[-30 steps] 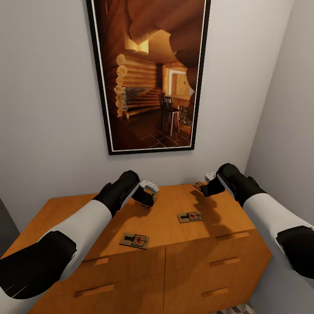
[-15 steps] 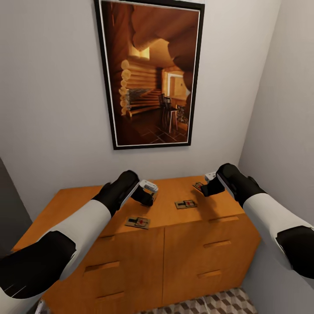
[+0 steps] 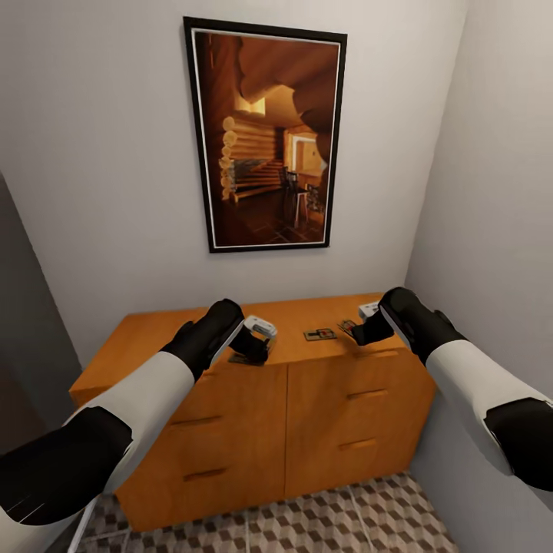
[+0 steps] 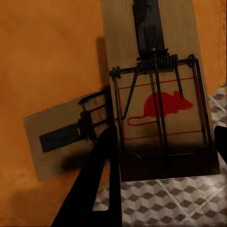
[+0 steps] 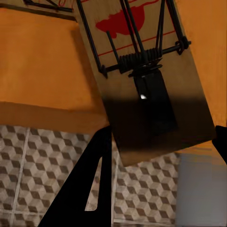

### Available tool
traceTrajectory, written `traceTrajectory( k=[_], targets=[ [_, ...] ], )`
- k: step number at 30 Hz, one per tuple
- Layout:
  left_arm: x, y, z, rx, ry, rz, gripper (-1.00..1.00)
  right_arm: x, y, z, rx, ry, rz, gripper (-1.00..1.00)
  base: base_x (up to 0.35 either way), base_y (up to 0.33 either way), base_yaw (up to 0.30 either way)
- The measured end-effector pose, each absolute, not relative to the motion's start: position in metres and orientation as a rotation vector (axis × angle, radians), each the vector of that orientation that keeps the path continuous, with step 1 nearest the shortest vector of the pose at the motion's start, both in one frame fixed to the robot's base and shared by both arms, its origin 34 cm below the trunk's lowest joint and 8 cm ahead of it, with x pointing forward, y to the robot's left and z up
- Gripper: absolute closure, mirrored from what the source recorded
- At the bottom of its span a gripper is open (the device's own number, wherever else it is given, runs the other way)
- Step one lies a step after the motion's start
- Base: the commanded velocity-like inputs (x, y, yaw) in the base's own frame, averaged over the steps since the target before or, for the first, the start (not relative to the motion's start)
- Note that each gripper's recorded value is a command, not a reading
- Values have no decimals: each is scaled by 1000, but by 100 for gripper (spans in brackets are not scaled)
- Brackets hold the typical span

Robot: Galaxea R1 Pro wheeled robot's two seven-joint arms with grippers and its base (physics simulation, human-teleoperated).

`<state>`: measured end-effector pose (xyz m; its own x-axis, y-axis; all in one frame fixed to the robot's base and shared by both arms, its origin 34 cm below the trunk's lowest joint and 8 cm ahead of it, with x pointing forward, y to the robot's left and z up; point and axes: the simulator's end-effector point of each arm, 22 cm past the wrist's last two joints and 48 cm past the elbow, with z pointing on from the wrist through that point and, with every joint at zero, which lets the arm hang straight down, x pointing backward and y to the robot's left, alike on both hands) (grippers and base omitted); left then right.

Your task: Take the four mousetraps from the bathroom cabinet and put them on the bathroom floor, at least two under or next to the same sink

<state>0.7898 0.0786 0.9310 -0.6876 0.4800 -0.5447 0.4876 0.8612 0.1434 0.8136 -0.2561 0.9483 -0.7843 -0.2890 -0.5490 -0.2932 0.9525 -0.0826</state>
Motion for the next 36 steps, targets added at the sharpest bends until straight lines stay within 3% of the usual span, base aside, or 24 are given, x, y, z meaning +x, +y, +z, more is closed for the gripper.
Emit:
traceTrajectory(
  k=[36],
  targets=[
    [796,70,955,706,2376,-22,100,813,-250,948,-416,2520,26,100,-346,0,0]
  ],
)
